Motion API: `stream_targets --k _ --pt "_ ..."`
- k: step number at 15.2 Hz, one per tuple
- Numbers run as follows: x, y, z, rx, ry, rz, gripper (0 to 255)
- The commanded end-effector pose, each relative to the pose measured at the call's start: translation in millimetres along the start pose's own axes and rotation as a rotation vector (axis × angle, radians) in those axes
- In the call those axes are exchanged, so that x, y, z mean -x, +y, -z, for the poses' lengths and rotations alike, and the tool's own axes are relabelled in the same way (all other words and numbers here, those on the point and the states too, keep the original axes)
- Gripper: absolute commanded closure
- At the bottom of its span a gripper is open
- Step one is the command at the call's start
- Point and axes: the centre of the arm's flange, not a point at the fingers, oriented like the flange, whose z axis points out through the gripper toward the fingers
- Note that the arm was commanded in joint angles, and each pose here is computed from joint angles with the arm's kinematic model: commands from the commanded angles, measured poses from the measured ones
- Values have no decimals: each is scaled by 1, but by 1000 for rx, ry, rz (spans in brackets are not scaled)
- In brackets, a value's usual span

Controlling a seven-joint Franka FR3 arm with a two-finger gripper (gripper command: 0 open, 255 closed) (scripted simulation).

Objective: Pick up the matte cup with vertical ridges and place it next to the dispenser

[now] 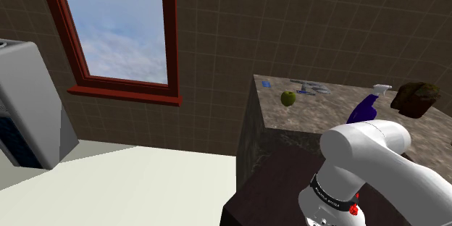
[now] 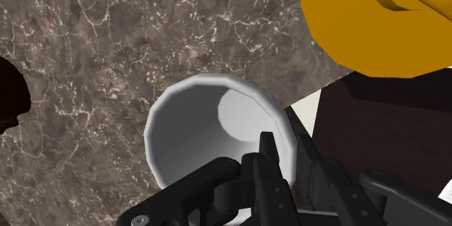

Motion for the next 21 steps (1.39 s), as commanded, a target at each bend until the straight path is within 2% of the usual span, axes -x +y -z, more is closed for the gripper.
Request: stream_targets --k 1,21 --pt "0 -2 -10 1 0 0 255" --pt "5 -23 -114 1 0 0 255"
